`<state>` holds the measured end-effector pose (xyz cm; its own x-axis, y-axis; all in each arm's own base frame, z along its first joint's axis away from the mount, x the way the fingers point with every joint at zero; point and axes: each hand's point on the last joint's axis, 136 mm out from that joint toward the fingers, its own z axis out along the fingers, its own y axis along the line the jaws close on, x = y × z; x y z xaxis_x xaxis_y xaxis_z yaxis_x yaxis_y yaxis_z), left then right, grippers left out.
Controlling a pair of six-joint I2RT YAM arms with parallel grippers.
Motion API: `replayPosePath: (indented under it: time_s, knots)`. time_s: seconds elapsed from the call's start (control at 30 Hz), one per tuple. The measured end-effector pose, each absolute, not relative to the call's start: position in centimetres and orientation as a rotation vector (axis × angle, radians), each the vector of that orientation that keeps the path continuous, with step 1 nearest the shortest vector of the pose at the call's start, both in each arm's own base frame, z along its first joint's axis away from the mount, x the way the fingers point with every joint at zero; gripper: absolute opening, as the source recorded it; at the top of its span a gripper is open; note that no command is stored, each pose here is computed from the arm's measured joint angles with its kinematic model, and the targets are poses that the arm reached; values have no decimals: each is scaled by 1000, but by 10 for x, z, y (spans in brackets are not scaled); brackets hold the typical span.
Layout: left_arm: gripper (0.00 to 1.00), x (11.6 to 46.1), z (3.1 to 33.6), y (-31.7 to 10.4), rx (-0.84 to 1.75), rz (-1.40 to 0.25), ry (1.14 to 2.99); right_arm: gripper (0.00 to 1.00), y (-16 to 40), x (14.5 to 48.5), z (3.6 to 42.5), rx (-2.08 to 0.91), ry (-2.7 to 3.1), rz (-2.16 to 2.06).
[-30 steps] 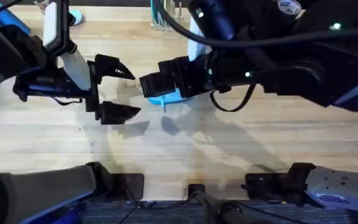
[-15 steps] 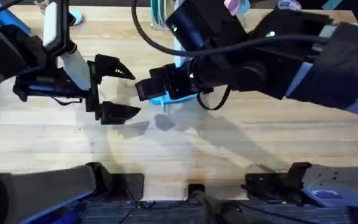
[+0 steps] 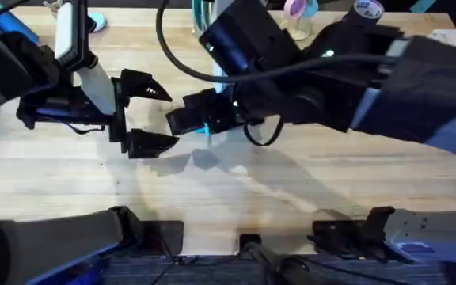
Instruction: Unzip the bag, pick up the pens from the table one at a time and place them inside, then zip the bag closed.
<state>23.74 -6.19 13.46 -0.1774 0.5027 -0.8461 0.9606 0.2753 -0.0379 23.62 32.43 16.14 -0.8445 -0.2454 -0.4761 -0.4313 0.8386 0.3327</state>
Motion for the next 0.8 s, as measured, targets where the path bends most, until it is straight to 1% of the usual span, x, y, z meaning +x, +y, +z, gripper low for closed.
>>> replayPosePath:
  time_s: [0.23, 0.53, 0.8]
  knots:
    - [993, 237, 135, -62, 1329, -778, 1802, 997, 328, 240, 148, -459, 2632, 596]
    - [993, 237, 135, -62, 1328, -779, 1802, 997, 335, 244, 149, -432, 2611, 620]
    - [993, 237, 135, -62, 1329, -779, 1802, 991, 348, 252, 122, -420, 2635, 599]
